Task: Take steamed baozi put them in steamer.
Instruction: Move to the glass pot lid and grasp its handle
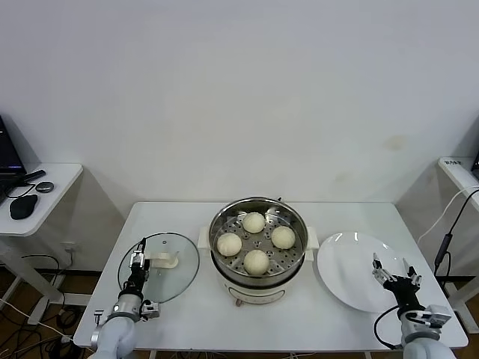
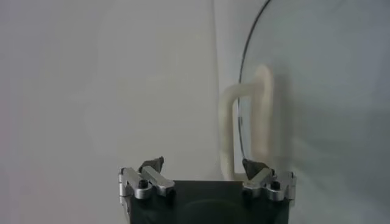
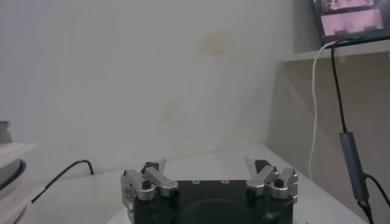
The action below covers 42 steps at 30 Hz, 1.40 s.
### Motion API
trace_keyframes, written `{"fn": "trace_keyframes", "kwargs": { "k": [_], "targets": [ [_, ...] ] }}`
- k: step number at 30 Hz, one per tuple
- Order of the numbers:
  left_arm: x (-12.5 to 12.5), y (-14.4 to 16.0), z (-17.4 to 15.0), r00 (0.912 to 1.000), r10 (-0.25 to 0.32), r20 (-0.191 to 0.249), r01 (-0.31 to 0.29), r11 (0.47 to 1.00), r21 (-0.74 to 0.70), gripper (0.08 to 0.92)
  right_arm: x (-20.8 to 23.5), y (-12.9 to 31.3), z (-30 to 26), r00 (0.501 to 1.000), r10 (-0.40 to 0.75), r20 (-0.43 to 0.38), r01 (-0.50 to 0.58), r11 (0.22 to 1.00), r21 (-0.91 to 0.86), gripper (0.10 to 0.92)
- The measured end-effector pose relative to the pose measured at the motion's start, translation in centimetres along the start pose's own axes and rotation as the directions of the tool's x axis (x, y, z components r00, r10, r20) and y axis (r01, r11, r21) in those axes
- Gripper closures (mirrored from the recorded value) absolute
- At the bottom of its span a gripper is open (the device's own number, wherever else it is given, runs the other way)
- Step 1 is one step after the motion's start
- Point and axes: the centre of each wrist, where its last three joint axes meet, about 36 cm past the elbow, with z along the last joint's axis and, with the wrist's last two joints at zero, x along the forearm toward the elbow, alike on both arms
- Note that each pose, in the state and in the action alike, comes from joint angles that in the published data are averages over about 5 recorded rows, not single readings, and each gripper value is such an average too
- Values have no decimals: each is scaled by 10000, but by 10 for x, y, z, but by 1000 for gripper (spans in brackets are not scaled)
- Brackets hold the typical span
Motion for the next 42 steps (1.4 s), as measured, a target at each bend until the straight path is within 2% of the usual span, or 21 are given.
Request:
{"fn": "trace_keyframes", "kwargs": {
  "k": [19,22,31,42],
  "targets": [
    [-26,-4,3,9995,-310,67,308,9990,310,185,7,-3,10,9998,157,-115,-156,9998,86,200],
    [-25,-8,4,9997,-237,80,234,9990,378,243,8,-3,10,9998,172,-125,-170,9998,116,200],
    [-23,-14,6,9999,52,86,-58,9974,715,501,8,-3,10,9998,163,-127,-161,9997,191,200],
    [-26,-12,7,9992,312,-237,-274,9888,1464,804,8,-1,12,9999,159,-68,-158,9997,186,200]
  ]
}}
